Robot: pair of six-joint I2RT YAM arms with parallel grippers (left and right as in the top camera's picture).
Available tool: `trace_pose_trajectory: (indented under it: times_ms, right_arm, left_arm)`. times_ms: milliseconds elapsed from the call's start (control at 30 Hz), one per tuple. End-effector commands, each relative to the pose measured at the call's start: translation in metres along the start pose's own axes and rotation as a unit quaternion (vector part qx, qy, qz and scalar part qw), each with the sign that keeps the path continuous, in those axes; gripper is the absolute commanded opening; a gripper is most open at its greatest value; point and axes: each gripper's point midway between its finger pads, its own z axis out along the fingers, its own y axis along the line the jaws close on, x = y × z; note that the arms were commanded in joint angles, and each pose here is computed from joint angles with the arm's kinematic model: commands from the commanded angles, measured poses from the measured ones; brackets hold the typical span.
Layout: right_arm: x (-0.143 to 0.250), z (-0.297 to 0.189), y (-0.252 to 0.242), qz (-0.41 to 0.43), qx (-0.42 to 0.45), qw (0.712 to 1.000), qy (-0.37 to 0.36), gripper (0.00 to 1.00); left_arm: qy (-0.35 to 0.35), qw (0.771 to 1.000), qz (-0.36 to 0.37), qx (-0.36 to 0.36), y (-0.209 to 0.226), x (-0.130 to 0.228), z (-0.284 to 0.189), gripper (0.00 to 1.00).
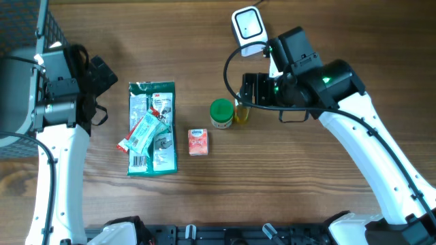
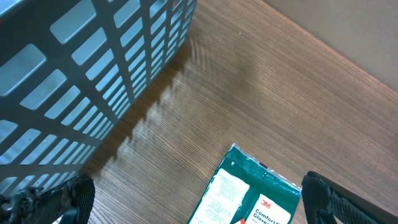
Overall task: Scan the item barcode
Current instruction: 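Move the right gripper toward the yellow Vim bottle, then lower the right gripper around the Vim bottle neck and close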
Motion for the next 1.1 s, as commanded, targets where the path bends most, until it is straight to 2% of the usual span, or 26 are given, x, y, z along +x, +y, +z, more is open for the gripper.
trace_pose_trajectory:
  times_ms: [0,300,500,733,1067]
  right_arm:
    - [-0.011,-0.003,0.010,-0.002,-0.017,1.000,-0.017,1.00]
    - [-0.012,0.002,0.010,-0.003,-0.019,1.000,-0.021,1.00]
    - [-0.007,0.024,0.009,-0.005,-0.012,1.000,-0.008,0.97]
    - [0.000,0.053,0.000,-0.018,0.062,0.998,-0.002,0.94]
    - [0.012,0.090,-0.007,-0.021,0.091,0.995,0.041,0.94]
  left_arm:
    - [-0.005,1.000,0.002,-0.002,0.001,-0.003,-0.001,1.00]
    - [-0.005,1.000,0.002,-0.002,0.001,-0.003,-0.001,1.00]
    - [-0.004,1.000,0.002,-0.002,0.001,-0.003,-0.001,1.00]
    - [-0.005,1.000,0.002,-0.002,0.001,-0.003,-0.001,1.00]
    - [-0.004,1.000,0.002,-0.002,0.001,-0.003,-0.001,1.00]
